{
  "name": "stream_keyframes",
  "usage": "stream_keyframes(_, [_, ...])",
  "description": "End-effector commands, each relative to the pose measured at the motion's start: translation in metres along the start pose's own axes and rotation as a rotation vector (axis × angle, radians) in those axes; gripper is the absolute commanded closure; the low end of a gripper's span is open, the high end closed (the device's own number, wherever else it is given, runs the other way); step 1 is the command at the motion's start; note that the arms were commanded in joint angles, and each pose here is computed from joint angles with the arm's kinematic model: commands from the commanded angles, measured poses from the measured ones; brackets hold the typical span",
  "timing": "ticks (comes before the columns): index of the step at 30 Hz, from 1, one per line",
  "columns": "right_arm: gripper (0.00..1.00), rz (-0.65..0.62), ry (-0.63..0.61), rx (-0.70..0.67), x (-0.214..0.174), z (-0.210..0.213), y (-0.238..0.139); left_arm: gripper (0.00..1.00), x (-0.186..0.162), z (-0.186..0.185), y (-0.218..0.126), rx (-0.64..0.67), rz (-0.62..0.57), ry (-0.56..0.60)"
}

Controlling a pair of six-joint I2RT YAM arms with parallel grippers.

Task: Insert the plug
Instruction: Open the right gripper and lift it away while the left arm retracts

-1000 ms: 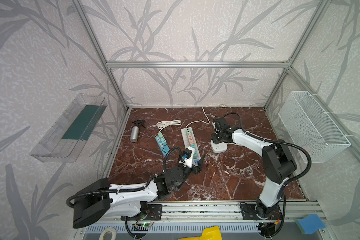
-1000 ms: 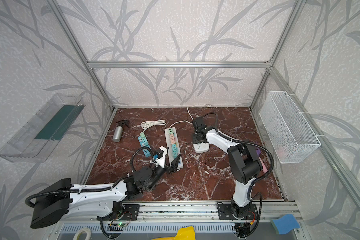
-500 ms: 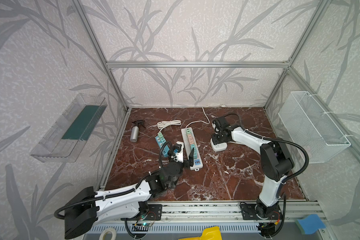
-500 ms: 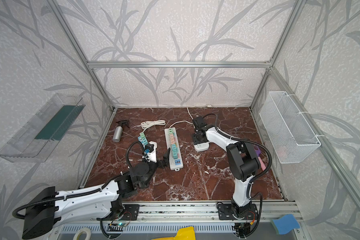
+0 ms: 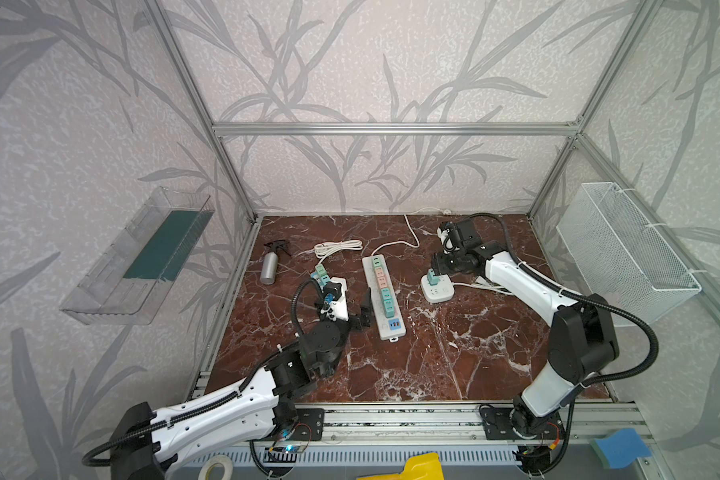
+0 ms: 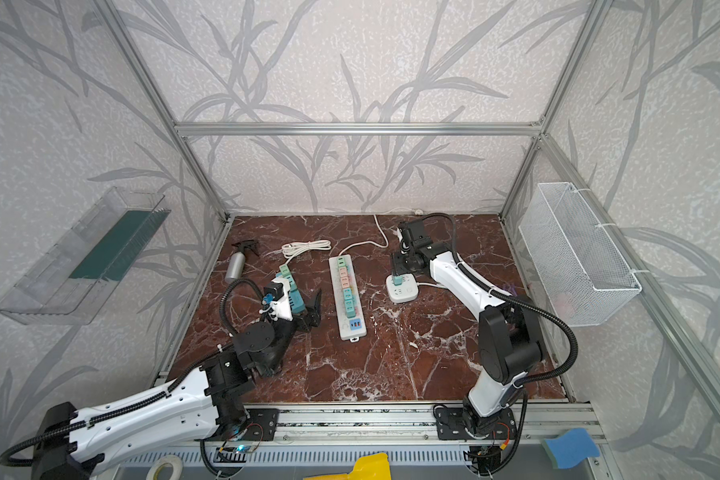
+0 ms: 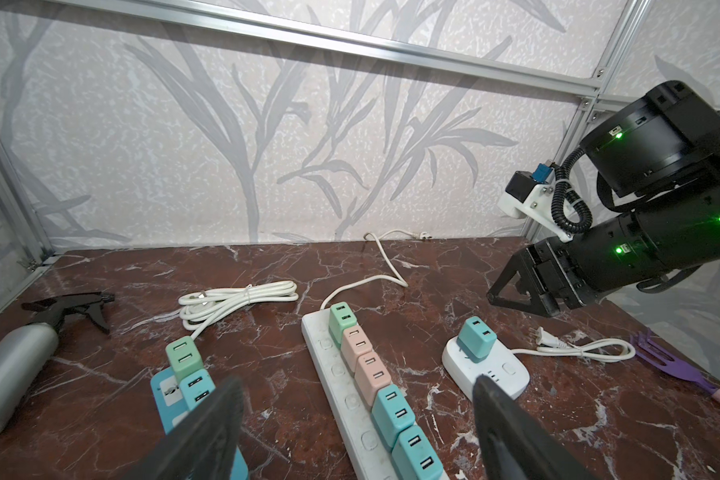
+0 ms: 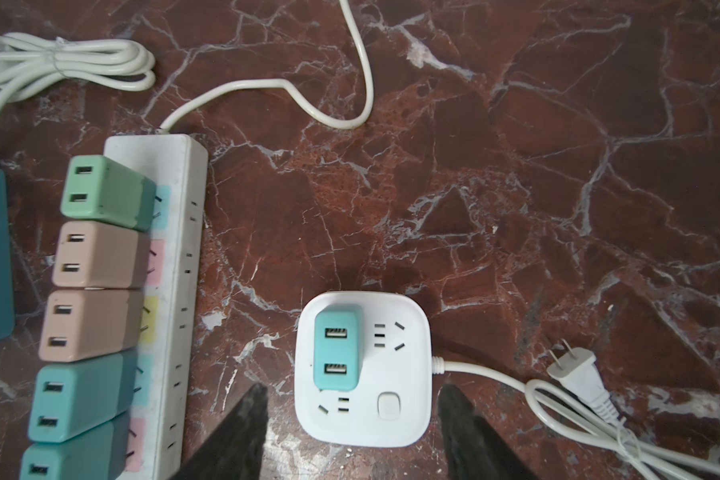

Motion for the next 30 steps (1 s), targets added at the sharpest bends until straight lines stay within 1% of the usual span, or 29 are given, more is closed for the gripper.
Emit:
stream_keyframes(1, [0.36, 0.068, -0.002, -0.006, -0.012, -0.003, 0.018, 0.14, 0.011, 0.012, -0.003, 0.079, -0.019, -0.017])
stream_keyframes(3, [0.36, 0.098, 0.001, -0.010, -0.018, -0.004, 0.025, 0.14, 0.012, 0.022, -0.005, 0.138, -0.022, -0.015])
stream_keyframes(6, [0.37, 0.122, 0.001, -0.014, -0.024, -0.005, 0.029, 0.14, 0.017, 0.040, -0.010, 0.268, -0.014, -0.012])
stream_keyframes(9, [0.37, 0.114, -0.005, -0.022, -0.022, -0.007, 0.022, 0.14, 0.026, 0.046, -0.016, 0.318, -0.002, 0.006])
stream_keyframes(10, [0.37, 0.101, -0.008, -0.017, -0.019, -0.006, 0.017, 0.02, 0.030, 0.046, -0.017, 0.321, 0.008, 0.013])
stream_keyframes(12, [0.35, 0.056, -0.005, 0.001, -0.008, -0.004, 0.001, 0.01, 0.037, 0.043, -0.017, 0.305, 0.026, 0.069])
stream_keyframes(13, [0.33, 0.033, -0.001, 0.006, -0.004, -0.003, -0.007, 0.01, 0.041, 0.043, -0.018, 0.322, 0.035, 0.093])
stream_keyframes(14, [0.32, -0.019, 0.001, 0.011, 0.005, -0.003, -0.025, 0.01, 0.046, 0.046, -0.019, 0.359, 0.035, 0.122])
stream_keyframes(15, [0.26, -0.058, 0.006, 0.018, 0.010, -0.003, -0.036, 0.01, 0.050, 0.049, -0.019, 0.405, 0.027, 0.140])
stream_keyframes(16, [0.24, -0.107, 0.013, 0.028, 0.015, -0.001, -0.049, 0.01, 0.052, 0.050, -0.020, 0.429, 0.041, 0.163])
stream_keyframes(17, [0.21, -0.158, 0.018, 0.034, 0.018, -0.001, -0.061, 0.01, 0.054, 0.048, -0.016, 0.438, 0.044, 0.222])
stream_keyframes(19, [0.19, -0.239, 0.036, 0.040, 0.019, -0.001, -0.079, 0.01, 0.053, 0.050, -0.011, 0.507, 0.004, 0.281])
stream_keyframes(20, [0.18, -0.278, 0.045, 0.045, 0.018, -0.001, -0.090, 0.01, 0.048, 0.052, -0.005, 0.515, -0.003, 0.320])
stream_keyframes(21, [0.16, -0.310, 0.053, 0.048, 0.018, -0.001, -0.098, 0.01, 0.041, 0.053, 0.002, 0.488, 0.003, 0.351])
stream_keyframes(22, [0.15, -0.344, 0.057, 0.052, 0.018, -0.001, -0.106, 0.01, 0.033, 0.060, 0.009, 0.481, -0.010, 0.334])
stream_keyframes(23, [0.13, -0.371, 0.053, 0.057, 0.015, -0.001, -0.111, 0.01, 0.025, 0.075, 0.013, 0.506, -0.032, 0.285])
stream_keyframes(25, [0.01, -0.408, 0.013, 0.067, 0.011, 0.003, -0.118, 0.01, 0.009, 0.102, 0.021, 0.495, -0.023, 0.236])
stream_keyframes(26, [0.01, -0.426, 0.025, 0.058, 0.009, 0.002, -0.119, 0.01, 0.001, 0.115, 0.024, 0.500, -0.012, 0.225])
stream_keyframes(27, [0.01, -0.436, 0.047, 0.053, 0.006, 0.001, -0.117, 0.01, -0.002, 0.131, 0.023, 0.556, -0.032, 0.195])
stream_keyframes(28, [0.01, -0.461, 0.053, 0.064, 0.004, 0.002, -0.116, 0.01, -0.005, 0.144, 0.022, 0.590, -0.042, 0.196])
stream_keyframes(29, [0.01, -0.483, 0.051, 0.072, 0.001, 0.003, -0.116, 0.01, -0.009, 0.151, 0.024, 0.594, -0.035, 0.227])
stream_keyframes(30, [0.01, -0.495, 0.053, 0.078, -0.001, 0.004, -0.114, 0.01, -0.012, 0.161, 0.025, 0.616, -0.038, 0.229])
Point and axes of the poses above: each gripper's point midway between its finger pads, its own y axis out along the fingers, its own z axis along the line the jaws close on, x = y × z, the point moved 4 cm from there along -y, back along the fingers, and after that the axes turned 6 degrees about -y, right-handed, at the moved point
